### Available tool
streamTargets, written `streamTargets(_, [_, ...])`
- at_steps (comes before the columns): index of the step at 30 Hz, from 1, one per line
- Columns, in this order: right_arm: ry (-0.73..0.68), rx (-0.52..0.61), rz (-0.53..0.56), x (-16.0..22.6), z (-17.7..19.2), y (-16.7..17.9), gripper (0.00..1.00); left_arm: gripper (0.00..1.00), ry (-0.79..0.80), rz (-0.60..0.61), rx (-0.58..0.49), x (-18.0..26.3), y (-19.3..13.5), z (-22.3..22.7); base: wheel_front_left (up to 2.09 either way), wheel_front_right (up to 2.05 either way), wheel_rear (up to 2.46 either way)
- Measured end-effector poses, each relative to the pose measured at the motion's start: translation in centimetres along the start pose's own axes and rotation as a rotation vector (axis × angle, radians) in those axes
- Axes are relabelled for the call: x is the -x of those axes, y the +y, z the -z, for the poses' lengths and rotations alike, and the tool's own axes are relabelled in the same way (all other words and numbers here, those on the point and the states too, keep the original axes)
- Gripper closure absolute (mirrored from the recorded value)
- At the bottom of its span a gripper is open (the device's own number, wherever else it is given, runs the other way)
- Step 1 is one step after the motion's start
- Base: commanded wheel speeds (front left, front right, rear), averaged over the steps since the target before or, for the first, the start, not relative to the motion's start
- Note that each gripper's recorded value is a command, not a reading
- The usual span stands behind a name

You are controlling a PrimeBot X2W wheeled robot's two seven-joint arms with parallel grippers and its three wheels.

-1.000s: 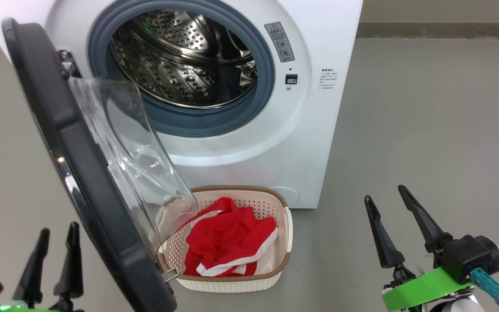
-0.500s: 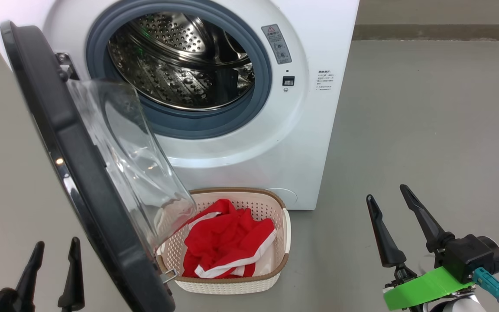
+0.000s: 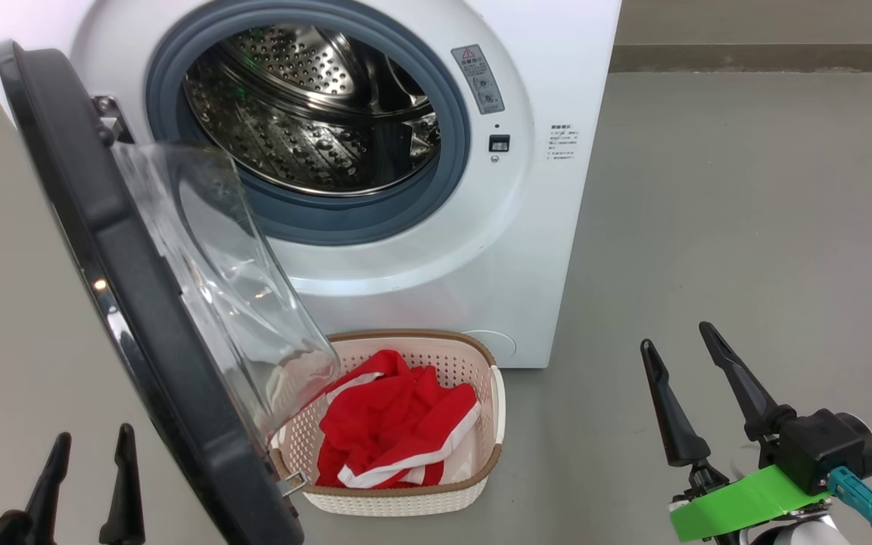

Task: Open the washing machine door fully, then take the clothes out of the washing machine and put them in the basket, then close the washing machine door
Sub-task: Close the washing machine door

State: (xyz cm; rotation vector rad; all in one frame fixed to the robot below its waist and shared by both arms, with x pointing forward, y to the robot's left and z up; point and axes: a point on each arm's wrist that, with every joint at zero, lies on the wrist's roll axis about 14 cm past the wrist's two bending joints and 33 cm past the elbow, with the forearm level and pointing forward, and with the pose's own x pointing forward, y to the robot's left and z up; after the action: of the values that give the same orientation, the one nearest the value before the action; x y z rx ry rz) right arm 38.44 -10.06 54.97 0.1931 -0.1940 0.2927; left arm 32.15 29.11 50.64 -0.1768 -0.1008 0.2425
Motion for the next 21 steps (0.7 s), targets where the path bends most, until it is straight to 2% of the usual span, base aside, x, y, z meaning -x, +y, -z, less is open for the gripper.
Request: streamTargets(21, [0.005, -0.003, -0.009, -0.19, 0.22, 0.26, 0.00, 0.00, 0.014, -0.006, -0.031, 0.25, 0.23, 0.37, 0.00, 0.00, 0.00])
